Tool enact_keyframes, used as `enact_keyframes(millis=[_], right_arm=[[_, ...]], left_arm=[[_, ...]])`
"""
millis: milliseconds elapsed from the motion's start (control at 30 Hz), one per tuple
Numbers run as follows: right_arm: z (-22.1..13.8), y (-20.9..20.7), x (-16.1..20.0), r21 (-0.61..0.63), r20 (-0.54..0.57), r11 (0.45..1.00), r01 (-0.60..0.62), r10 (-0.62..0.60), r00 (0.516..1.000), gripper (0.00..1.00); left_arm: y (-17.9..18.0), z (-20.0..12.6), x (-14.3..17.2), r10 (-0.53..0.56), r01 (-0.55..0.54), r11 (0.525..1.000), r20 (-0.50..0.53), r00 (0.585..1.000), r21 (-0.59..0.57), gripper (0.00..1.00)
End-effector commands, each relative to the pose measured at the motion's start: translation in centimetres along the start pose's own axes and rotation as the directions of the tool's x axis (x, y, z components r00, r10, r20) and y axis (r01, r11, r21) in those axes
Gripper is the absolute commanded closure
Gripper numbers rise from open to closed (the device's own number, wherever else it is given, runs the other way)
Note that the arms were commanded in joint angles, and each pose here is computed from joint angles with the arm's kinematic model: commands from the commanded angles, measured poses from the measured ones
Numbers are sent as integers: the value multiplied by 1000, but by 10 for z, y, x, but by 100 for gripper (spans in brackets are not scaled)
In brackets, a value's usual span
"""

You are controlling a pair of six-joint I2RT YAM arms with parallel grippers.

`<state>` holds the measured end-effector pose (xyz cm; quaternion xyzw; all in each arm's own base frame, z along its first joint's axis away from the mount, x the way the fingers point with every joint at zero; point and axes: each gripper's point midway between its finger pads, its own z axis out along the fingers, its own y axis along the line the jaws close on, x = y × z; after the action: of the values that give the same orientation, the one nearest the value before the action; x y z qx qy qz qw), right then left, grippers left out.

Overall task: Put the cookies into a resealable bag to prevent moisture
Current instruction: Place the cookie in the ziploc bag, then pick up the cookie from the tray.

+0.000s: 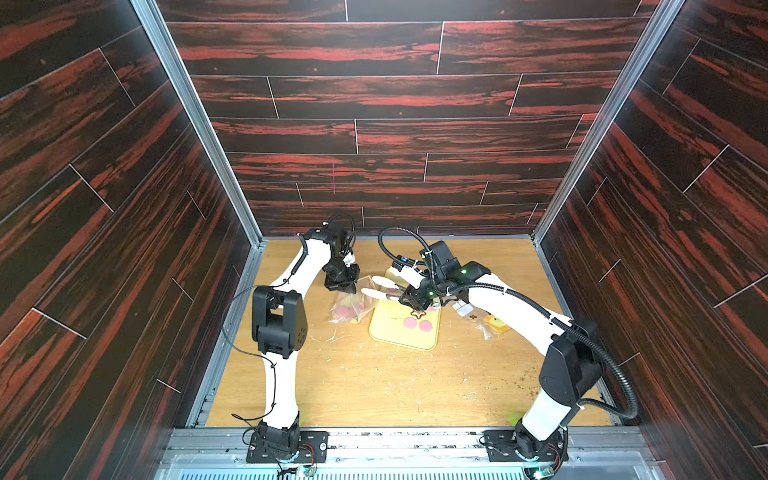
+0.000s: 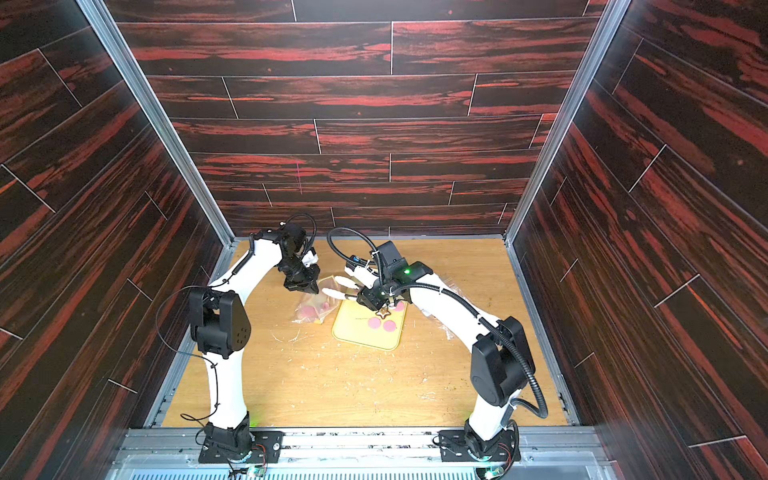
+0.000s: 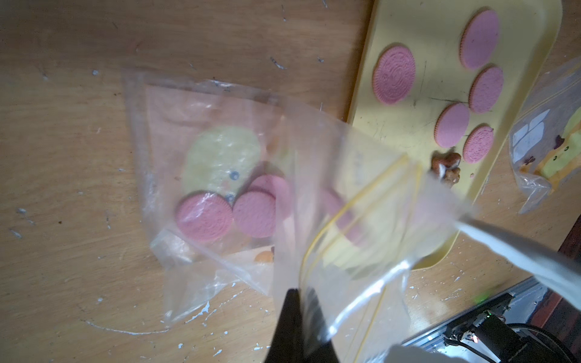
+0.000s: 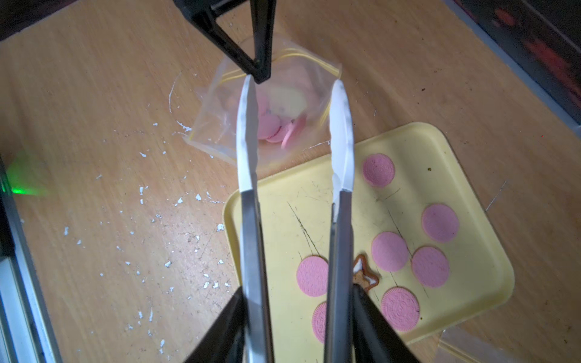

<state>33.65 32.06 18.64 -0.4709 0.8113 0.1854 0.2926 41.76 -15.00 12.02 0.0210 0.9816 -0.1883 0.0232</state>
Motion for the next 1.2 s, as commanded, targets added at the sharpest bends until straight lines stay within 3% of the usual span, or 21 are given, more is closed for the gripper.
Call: enact_keyframes(millis=[0,100,200,333,433,833,1167], right_arm=[[-25,13,-22,-40,101,999,27,-23,995,46],[-41,8,-16,-6,121,1000,10,-10,993,45],[-50,-19,13,72,83,995,-62,56,995,46],[-38,-53,69,192,-64,976,-105,120,991,46],[-19,-61,88,206,-151,974,-91,124,981,46],[46,-88,68,177,-159,983,-46,74,985,45],[79,-88,72,137,-214,990,-29,59,975,46]], left_arm=[[-2,-9,1,15,-15,1000,0,1000,5,100],[-2,-8,-1,14,-14,1000,-1,1000,8,100],[-2,-9,1,15,-15,1000,-3,1000,8,100],[-3,-10,2,17,-17,1000,0,1000,8,100],[-3,-11,1,17,-17,1000,2,1000,7,100],[-3,-17,5,18,-18,1000,6,1000,-2,100],[-2,-16,6,19,-19,1000,5,1000,-4,100]])
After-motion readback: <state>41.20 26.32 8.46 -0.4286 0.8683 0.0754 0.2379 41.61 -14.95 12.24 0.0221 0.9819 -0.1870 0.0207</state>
